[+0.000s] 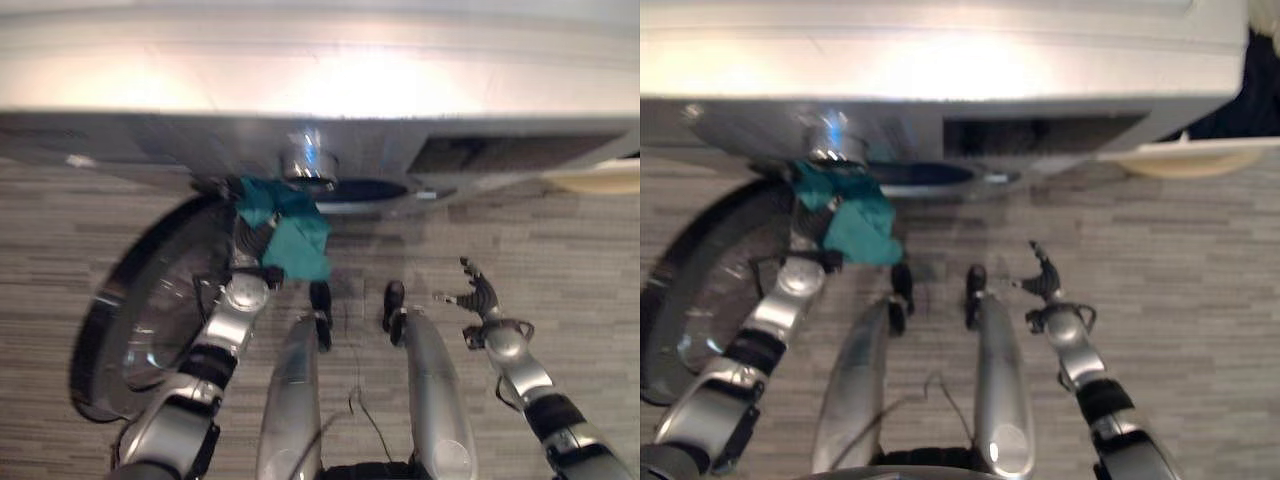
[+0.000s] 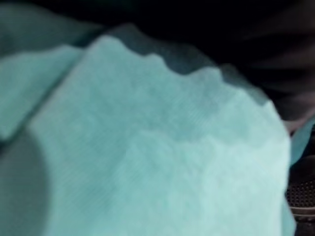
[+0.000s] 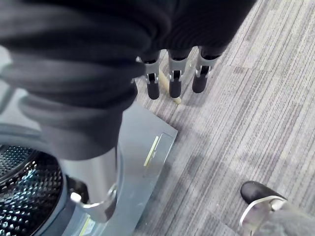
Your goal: Grab the laundry basket,head to the washer,open it,put in the laundry and shut it.
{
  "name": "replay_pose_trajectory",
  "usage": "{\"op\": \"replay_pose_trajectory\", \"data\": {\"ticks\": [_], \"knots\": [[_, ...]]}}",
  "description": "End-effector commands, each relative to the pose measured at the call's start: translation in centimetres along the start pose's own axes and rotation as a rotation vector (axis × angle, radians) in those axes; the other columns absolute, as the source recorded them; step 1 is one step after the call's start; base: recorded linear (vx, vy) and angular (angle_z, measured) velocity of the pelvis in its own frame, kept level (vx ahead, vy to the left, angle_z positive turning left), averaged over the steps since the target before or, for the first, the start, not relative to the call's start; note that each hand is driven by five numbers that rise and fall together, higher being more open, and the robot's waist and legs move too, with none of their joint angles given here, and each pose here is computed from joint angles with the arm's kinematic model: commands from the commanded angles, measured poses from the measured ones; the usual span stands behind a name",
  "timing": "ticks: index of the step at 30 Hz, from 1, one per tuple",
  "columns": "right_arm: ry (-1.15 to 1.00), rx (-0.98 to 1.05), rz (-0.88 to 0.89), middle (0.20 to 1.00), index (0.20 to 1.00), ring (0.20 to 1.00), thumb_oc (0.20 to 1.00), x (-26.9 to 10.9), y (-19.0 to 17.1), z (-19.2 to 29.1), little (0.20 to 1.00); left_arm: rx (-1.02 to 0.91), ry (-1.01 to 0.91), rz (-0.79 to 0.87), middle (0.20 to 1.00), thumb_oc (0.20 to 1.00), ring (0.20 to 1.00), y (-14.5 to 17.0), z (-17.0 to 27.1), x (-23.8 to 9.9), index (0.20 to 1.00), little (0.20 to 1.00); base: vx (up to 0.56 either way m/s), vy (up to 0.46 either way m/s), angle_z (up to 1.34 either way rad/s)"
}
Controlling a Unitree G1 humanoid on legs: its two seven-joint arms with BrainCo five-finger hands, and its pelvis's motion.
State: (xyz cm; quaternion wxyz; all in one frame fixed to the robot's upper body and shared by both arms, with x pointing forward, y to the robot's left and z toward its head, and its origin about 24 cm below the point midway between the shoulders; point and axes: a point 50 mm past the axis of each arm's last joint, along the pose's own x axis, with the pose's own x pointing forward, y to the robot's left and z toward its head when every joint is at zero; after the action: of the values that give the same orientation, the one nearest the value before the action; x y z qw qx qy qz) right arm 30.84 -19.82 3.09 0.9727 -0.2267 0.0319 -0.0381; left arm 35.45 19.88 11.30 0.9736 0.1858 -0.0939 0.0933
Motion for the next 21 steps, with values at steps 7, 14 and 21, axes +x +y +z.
{"op": "replay_pose_trajectory", "data": {"ticks": [7, 14, 21], "knots": [[-0.182, 0.101, -0.035, 1.0, 1.0, 1.0, 1.0, -1.9, -1.2, 1.8, 1.0, 0.153, -0.355, 0.413, 0.2, 0.2, 0.2, 9.3, 13.1, 6.7, 0.2, 0.2, 0.0, -0.025, -0.14], [-0.274, 0.122, 0.001, 1.0, 1.0, 1.0, 1.0, -1.8, -2.7, 3.4, 1.0, 0.425, -0.523, 0.619, 1.0, 1.0, 1.0, 15.8, 22.6, 7.4, 1.0, 1.0, 0.02, -0.014, -0.07], [-0.256, 0.084, 0.041, 1.0, 1.0, 1.0, 1.0, -1.9, -2.8, 2.9, 1.0, 0.457, -0.48, 0.561, 1.0, 1.0, 1.0, 15.7, 22.4, 7.9, 1.0, 1.0, 0.01, -0.014, 0.0]]}}
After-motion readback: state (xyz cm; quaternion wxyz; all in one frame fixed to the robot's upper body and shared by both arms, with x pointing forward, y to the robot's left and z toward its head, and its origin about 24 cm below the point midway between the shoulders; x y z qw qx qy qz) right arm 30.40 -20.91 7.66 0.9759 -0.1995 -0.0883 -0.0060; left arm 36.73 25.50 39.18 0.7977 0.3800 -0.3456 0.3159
